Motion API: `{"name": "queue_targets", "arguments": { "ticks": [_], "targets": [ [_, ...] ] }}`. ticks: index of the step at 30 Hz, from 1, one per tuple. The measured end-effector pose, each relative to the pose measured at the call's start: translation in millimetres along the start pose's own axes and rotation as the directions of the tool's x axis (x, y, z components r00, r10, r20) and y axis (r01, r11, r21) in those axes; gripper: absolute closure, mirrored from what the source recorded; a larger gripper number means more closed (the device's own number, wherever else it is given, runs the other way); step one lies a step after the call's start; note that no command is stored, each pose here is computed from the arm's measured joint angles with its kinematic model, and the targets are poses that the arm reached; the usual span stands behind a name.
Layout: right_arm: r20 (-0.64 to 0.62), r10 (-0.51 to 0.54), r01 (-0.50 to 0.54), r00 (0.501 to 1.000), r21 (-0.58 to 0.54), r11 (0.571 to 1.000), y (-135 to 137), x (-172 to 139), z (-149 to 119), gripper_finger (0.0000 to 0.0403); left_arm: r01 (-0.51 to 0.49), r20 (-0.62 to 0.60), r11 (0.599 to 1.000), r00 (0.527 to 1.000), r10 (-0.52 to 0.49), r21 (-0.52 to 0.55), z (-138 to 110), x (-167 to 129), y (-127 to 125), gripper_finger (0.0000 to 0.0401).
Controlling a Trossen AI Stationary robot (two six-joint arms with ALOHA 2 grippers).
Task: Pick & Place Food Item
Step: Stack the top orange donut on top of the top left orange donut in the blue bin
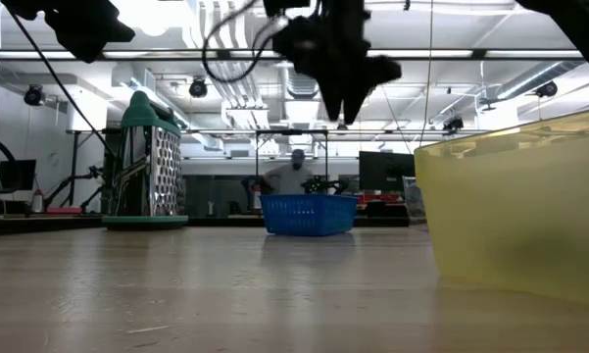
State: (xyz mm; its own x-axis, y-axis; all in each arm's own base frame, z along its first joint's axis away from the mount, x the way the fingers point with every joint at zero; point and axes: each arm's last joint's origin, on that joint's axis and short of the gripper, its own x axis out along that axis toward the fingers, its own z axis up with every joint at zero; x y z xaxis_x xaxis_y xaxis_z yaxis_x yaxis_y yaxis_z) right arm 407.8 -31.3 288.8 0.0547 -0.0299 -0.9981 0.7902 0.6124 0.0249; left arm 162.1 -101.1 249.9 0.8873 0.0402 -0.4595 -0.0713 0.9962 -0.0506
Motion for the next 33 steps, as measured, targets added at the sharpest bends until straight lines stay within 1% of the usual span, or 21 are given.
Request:
{"name": "queue_targets", "arguments": {
  "ticks": [4, 6, 10, 14, 17, 21, 24, 28, 33],
  "targets": [
    [0.000, 0.006, -0.006, 1.000, -0.044, 0.999, 22.3, -12.6, -30.5, 0.0272, 0.000, 0.000, 1.000, 1.000, 0.000, 0.000, 0.0, 0.0, 0.0, 0.0252],
    [0.031, 0.008, -0.007, 0.999, -0.056, 0.998, 35.3, -17.4, -47.5, 0.0271, 0.000, 0.000, 1.000, 1.000, 0.000, 0.000, 0.0, 0.0, 0.0, 0.0252],
    [0.104, -0.016, 0.025, 0.994, -0.091, 0.996, 58.8, -20.8, -87.2, 0.0273, 0.000, 0.000, 1.000, 1.000, 0.000, 0.000, 0.0, 0.0, 0.0, 0.0252],
    [0.117, -0.006, 0.019, 0.993, -0.108, 0.994, 77.0, -22.5, -128.1, 0.0278, 0.000, 0.000, 1.000, 1.000, 0.000, 0.000, 0.0, 0.0, 0.0, 0.0252],
    [0.137, 0.000, 0.013, 0.991, -0.091, 0.996, 86.0, -23.8, -154.2, 0.0281, 0.001, 0.000, 1.000, 1.000, -0.001, 0.000, 0.0, 0.0, 0.0, 0.0252],
    [0.220, -0.030, 0.044, 0.975, -0.057, 0.997, 91.0, -26.1, -183.8, 0.0282, 0.000, 0.000, 1.000, 1.000, 0.000, 0.000, 0.0, 0.0, 0.0, 0.0252],
    [0.270, -0.018, 0.032, 0.963, -0.047, 0.998, 92.7, -30.3, -200.4, 0.0278, 0.000, 0.000, 1.000, 1.000, 0.000, 0.000, 0.0, 0.0, 0.0, 0.0252],
    [0.285, 0.013, -0.012, 0.958, -0.003, 1.000, 90.6, -39.3, -216.6, 0.0279, 0.001, 0.000, 1.000, 1.000, -0.001, 0.000, 0.0, 0.0, 0.0, 0.0252],
    [0.284, 0.029, -0.042, 0.958, 0.041, 0.998, 84.2, -46.0, -231.6, 0.0286, 0.001, 0.000, 1.000, 1.000, -0.001, -0.003, 0.1, -0.1, 0.0, 0.0252]
  ]
}}
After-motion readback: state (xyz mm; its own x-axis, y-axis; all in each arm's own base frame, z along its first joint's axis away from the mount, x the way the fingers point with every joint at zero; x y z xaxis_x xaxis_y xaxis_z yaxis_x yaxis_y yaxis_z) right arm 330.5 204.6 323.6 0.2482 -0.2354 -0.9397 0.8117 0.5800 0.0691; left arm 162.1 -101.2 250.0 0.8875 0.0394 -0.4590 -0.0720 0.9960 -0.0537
